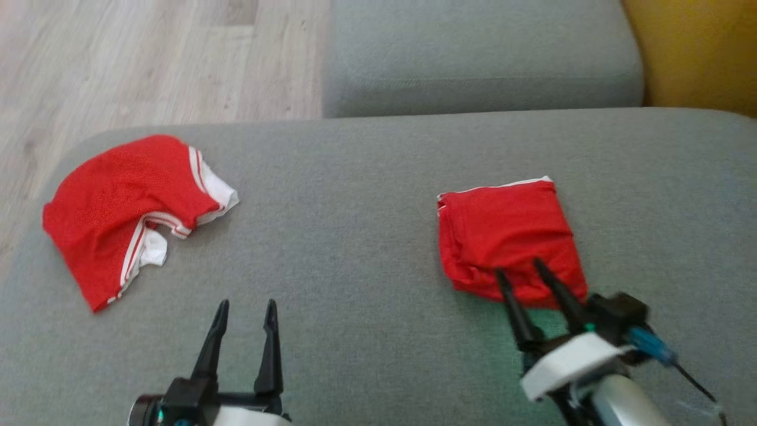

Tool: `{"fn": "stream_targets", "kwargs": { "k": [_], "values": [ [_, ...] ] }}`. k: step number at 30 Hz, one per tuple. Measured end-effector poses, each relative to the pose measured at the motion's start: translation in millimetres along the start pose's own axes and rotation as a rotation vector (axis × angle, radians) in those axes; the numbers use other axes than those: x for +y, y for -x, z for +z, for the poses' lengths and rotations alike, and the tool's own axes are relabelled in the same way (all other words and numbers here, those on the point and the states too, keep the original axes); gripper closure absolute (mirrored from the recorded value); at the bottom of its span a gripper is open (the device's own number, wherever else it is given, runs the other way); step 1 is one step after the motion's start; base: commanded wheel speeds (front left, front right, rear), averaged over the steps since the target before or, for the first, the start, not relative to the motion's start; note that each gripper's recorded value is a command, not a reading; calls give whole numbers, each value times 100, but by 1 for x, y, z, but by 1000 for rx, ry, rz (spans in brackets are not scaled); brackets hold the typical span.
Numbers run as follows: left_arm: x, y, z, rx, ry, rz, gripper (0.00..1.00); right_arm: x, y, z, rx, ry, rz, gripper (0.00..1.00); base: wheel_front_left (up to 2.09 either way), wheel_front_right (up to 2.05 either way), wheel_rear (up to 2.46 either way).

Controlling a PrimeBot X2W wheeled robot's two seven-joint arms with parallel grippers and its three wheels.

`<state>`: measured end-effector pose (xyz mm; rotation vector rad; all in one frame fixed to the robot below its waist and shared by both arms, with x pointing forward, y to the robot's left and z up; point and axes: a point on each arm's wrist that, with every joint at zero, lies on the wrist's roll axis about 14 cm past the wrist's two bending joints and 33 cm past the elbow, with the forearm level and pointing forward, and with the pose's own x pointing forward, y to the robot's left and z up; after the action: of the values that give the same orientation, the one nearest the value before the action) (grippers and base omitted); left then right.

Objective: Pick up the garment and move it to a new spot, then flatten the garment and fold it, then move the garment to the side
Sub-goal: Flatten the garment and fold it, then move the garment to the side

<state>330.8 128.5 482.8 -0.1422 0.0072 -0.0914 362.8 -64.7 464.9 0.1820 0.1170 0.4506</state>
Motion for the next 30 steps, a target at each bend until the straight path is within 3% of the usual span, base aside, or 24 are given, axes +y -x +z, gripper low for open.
{"fn": "stream_targets", "kwargs": {
  "k": [12, 30],
  "values": [
    [0, 27, -2, -1, 0, 18, 0, -49, 65, 16, -103, 40, -237, 0, 0, 0, 0],
    [5, 38, -3, -5, -26, 32, 0, -54, 87, 6, -93, 43, -298, 0, 0, 0, 0]
  ]
}}
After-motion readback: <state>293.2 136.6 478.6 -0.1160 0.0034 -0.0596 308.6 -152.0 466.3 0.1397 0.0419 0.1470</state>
